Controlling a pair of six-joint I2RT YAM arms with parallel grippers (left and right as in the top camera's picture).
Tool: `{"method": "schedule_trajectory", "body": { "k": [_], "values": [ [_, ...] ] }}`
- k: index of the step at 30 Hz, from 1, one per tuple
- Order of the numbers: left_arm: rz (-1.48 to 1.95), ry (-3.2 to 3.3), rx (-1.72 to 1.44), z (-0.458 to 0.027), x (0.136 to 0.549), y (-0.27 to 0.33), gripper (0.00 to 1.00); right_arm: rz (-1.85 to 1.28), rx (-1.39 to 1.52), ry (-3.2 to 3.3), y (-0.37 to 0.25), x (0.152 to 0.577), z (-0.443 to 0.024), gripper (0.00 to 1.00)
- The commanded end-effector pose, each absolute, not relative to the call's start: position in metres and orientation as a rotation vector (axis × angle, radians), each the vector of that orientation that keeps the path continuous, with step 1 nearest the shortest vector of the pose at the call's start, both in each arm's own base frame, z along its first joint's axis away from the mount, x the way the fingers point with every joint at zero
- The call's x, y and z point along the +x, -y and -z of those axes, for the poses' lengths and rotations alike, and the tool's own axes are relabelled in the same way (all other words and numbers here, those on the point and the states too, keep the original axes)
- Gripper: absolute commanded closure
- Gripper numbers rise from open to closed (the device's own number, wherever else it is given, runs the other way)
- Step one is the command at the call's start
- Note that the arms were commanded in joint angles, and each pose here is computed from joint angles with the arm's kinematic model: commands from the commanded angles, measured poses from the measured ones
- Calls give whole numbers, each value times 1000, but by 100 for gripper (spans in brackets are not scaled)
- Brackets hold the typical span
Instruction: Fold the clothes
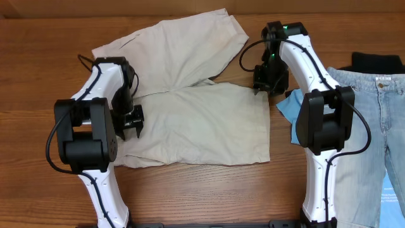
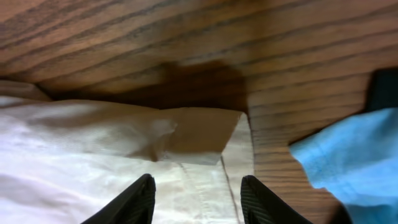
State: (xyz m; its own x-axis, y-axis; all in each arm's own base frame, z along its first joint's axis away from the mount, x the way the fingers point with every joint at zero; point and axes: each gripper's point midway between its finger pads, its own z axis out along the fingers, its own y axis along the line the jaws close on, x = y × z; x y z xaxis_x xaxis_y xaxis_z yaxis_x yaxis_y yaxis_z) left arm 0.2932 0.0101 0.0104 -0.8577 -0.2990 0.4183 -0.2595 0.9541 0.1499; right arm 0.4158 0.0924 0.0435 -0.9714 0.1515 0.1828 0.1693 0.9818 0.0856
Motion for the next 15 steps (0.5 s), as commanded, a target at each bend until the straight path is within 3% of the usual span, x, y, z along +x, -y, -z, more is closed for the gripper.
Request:
{"method": "schedule_trajectory", "body": {
  "k": [1, 2, 3, 5, 8, 15],
  "values": [
    [170, 2617, 469, -3, 280, -24, 52, 254, -221, 2947, -99, 421, -44, 47],
    [171, 2610, 479, -2, 278, -26, 52, 257, -222, 2955, -99, 423, -42, 39],
    [170, 2605, 486, -1, 276, -28, 52, 259, -233, 2960, -100, 424, -39, 39],
    [169, 2595, 504, 1, 273, -33, 52, 254, -294, 2951, -99, 424, -34, 40],
    [184, 2582, 522, 3, 269, -40, 52, 286, -335, 2932, -101, 422, -29, 50],
    [243, 2586, 536, 4, 269, -56, 50, 406, -334, 2864, -117, 412, -29, 47]
  ]
}}
